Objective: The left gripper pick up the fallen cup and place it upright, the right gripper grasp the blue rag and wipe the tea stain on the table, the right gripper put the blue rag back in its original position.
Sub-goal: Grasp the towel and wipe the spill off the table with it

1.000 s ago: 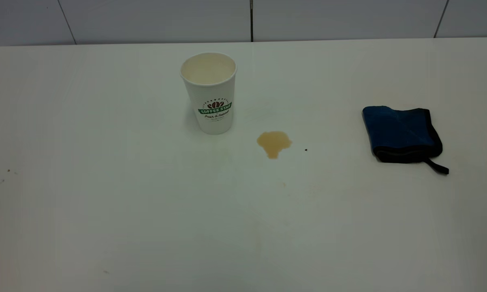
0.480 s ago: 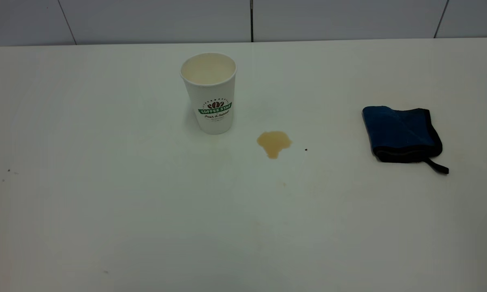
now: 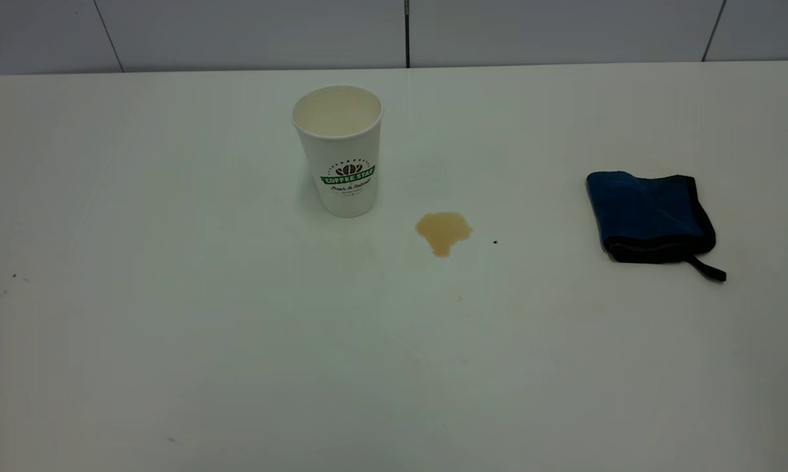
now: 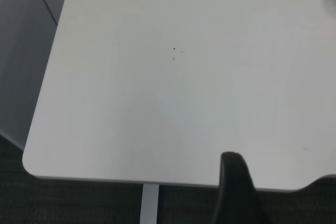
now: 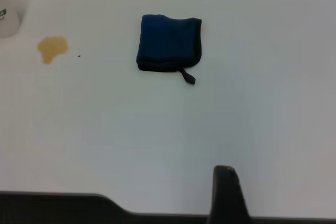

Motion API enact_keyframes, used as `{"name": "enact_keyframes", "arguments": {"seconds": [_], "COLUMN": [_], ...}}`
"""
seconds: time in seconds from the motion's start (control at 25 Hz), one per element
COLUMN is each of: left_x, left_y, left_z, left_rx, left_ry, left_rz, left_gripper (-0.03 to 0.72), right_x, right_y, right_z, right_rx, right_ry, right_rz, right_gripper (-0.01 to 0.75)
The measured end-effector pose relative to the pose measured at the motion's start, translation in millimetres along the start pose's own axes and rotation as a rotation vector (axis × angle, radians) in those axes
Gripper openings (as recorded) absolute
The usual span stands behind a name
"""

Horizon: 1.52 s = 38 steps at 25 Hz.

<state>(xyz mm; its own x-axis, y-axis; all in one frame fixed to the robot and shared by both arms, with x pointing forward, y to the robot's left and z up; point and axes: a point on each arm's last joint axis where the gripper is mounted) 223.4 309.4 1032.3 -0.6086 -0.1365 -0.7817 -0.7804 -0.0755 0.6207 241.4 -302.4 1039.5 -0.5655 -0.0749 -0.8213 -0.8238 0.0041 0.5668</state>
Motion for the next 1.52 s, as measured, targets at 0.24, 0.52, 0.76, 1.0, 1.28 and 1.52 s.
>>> {"name": "enact_keyframes", "arguments": {"seconds": [0.24,0.52,0.76,1.0,1.28,1.52], "left_x": [0,0,0,0,0,0], "left_y": [0,0,0,0,0,0], "left_z": [0,0,0,0,0,0], "left_rx": [0.000,-0.002,-0.002,-0.002,-0.002,-0.002], "left_ry": [0.000,-0.001,-0.001,-0.001,-0.001,-0.001], "left_rz": [0.000,0.000,0.000,0.000,0.000,0.000], "left_gripper": [0.493,0.493,0.493,0.493,0.493,0.493], "right_x": [-9,-59,-85,-95,-92,-79], "right_y": [0,-49,-139,-245,-370,-449], "right_z": [4,9,13,17,23,22], "right_rx": [-0.053,-0.109,-0.150,-0.183,-0.202,-0.194], "right_ry": [-0.023,0.104,0.165,0.166,0.172,0.222], "right_rz": [-0.027,0.048,0.236,0.441,0.551,0.553], "right_gripper": [0.545,0.661,0.674,0.656,0.615,0.603]}}
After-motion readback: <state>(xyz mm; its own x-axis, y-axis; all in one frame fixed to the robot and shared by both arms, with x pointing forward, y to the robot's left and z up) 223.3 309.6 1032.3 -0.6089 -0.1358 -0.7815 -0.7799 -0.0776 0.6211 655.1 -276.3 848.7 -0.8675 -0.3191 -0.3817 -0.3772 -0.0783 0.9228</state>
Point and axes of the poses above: a point on each arm's last joint axis where the gripper is mounted, y pointing back along that axis away from the gripper, z along the wrist's bending axis when the last joint is at zero, x = y × z, and after that the axes turned 7 degrees about y, right-handed
